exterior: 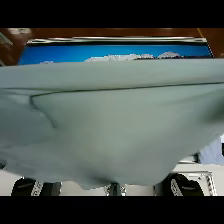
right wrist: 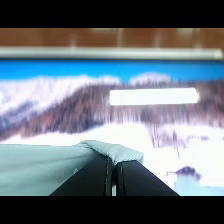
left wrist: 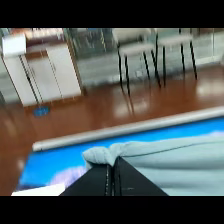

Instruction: Fold the shirts.

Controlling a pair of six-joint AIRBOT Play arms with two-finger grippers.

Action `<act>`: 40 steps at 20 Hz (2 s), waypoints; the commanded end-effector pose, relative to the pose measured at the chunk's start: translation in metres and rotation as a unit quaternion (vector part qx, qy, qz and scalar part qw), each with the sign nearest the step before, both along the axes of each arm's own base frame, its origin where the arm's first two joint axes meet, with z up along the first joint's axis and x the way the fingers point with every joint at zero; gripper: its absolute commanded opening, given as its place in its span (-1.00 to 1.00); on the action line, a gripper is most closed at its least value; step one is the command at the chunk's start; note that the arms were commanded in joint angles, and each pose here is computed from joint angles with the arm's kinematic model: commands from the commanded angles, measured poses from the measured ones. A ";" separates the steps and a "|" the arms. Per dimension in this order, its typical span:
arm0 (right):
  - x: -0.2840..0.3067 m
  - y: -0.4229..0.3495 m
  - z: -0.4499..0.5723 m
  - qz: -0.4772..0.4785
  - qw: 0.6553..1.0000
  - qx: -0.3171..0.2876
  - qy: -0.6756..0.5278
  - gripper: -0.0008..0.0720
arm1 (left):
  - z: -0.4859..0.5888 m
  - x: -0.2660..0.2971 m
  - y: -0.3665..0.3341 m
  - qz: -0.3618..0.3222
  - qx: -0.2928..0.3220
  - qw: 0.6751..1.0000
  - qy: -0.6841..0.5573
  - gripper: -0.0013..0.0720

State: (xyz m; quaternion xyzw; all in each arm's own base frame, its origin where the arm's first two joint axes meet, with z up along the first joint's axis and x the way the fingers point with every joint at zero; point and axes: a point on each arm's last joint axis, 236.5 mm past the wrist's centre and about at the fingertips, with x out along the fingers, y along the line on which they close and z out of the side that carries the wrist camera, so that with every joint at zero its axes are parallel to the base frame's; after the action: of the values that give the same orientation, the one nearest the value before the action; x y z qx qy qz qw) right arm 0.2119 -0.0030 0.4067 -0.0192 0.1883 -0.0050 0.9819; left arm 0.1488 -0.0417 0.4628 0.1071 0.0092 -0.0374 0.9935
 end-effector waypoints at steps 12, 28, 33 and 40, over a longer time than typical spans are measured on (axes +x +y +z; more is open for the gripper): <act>0.261 0.001 -0.312 0.001 0.955 0.143 0.259 -0.79 | -0.314 0.245 0.058 0.021 -0.162 0.934 0.318 -0.86; 0.354 0.035 -0.452 0.017 0.966 0.116 0.232 -0.79 | -0.494 0.354 0.010 0.010 -0.149 0.899 0.412 -0.86; 0.285 0.040 -0.451 0.044 0.922 0.121 0.366 -0.79 | -0.505 0.294 -0.002 -0.038 -0.090 0.831 0.548 -0.87; 0.230 0.042 -0.498 0.033 0.857 0.130 0.497 -0.79 | -0.536 0.237 0.002 0.014 -0.121 0.736 0.666 -0.87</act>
State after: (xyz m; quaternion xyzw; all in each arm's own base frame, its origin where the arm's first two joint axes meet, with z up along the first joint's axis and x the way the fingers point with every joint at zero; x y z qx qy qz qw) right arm 0.4682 0.0353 -0.0735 0.0873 0.5977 0.0665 0.7942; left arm 0.4097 -0.0415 -0.0623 -0.0504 0.6165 -0.1036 0.7789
